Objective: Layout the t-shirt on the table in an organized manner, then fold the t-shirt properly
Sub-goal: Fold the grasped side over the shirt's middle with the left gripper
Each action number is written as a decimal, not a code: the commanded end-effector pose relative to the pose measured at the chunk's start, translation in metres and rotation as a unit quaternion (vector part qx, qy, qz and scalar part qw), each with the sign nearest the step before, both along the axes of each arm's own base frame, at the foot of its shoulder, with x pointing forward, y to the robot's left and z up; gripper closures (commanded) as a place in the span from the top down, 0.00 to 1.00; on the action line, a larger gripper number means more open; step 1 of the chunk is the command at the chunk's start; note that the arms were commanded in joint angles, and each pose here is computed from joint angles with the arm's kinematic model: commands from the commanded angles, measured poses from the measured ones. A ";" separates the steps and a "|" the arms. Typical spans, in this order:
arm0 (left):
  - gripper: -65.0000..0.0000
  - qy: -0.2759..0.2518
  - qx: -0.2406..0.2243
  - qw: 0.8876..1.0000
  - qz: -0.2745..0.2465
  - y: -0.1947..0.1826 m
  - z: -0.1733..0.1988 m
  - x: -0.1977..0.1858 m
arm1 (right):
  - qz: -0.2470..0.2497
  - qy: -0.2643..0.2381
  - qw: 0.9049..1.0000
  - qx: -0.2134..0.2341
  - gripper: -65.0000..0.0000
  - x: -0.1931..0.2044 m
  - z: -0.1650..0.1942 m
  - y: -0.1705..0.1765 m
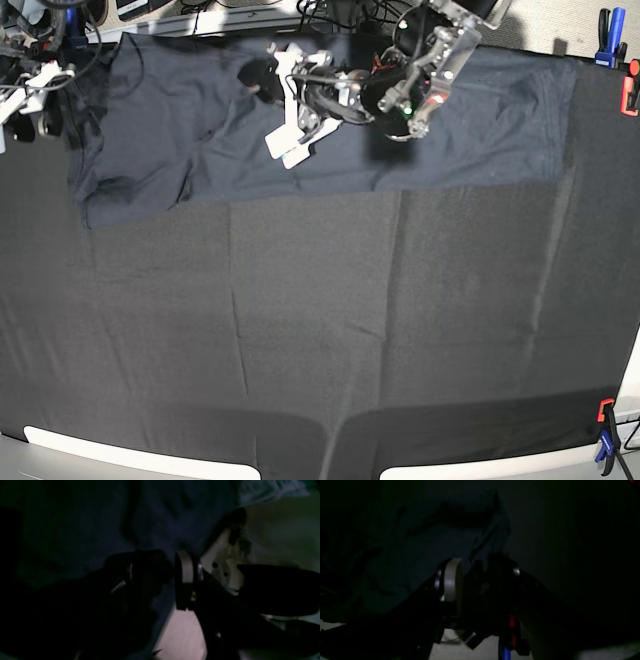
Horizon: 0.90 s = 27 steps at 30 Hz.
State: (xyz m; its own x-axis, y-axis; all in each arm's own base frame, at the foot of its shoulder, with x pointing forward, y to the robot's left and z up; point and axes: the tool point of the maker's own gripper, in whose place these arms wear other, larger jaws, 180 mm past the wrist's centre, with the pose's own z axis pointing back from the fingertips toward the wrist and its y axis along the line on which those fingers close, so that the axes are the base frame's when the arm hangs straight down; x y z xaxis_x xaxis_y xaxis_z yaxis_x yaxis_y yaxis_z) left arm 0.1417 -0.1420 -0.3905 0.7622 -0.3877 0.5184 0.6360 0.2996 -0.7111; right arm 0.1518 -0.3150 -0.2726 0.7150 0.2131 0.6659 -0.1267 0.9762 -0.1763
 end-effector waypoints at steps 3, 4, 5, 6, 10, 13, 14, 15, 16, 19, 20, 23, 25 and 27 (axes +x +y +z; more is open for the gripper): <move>0.40 -0.053 -0.047 0.997 0.005 -0.012 0.039 0.020 | 0.019 -0.020 1.000 -0.010 0.39 0.006 0.011 0.002; 0.46 -0.063 -0.050 0.997 0.003 -0.012 0.046 0.022 | 0.019 -0.021 1.000 -0.011 0.43 0.006 0.011 0.002; 0.51 -0.074 -0.052 0.996 -0.001 -0.012 0.051 0.024 | 0.019 -0.022 1.000 -0.010 0.48 0.007 0.012 0.003; 0.53 -0.083 -0.049 0.995 -0.008 -0.012 0.056 0.025 | 0.020 -0.025 0.999 -0.010 0.52 0.007 0.012 0.003; 0.53 -0.133 0.014 0.991 -0.005 0.005 0.054 0.044 | 0.025 -0.052 0.998 -0.005 0.54 0.014 0.020 0.006; 0.53 -0.186 0.081 0.979 0.017 0.033 0.046 0.071 | 0.040 -0.084 0.995 0.031 0.54 0.021 0.029 0.019; 0.53 -0.199 0.097 0.975 0.026 0.043 0.046 0.079 | 0.048 -0.096 0.993 0.051 0.54 0.023 0.033 0.025; 0.53 -0.208 0.111 0.971 0.041 0.054 0.046 0.087 | 0.055 -0.108 0.990 0.070 0.54 0.025 0.037 0.032; 0.53 -0.212 0.124 0.968 0.055 0.066 0.046 0.095 | 0.062 -0.120 0.987 0.088 0.54 0.027 0.041 0.038; 0.53 -0.226 0.158 0.957 0.093 0.106 0.047 0.114 | 0.082 -0.143 0.976 0.143 0.54 0.029 0.052 0.055; 0.53 -0.233 0.170 0.952 0.105 0.122 0.049 0.121 | 0.087 -0.140 0.974 0.154 0.54 0.028 0.052 0.059; 0.53 -0.241 0.213 0.932 0.165 0.176 0.054 0.145 | 0.096 -0.115 0.973 0.172 0.54 0.022 0.047 0.066; 0.53 -0.235 0.233 0.920 0.208 0.212 0.060 0.158 | 0.099 -0.102 0.974 0.176 0.54 0.019 0.043 0.068; 0.53 -0.225 0.234 0.915 0.239 0.242 0.068 0.165 | 0.100 -0.100 0.974 0.177 0.54 0.018 0.043 0.068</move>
State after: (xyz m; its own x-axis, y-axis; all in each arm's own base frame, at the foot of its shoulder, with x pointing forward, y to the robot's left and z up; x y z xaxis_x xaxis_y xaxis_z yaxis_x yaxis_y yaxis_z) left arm 0.2993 0.1021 -0.3349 0.6849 -0.3305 0.6494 0.5380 0.8304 -0.1448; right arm 0.1669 -0.2501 -0.2412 0.5705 0.0390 0.8204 -0.2819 0.9475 0.1510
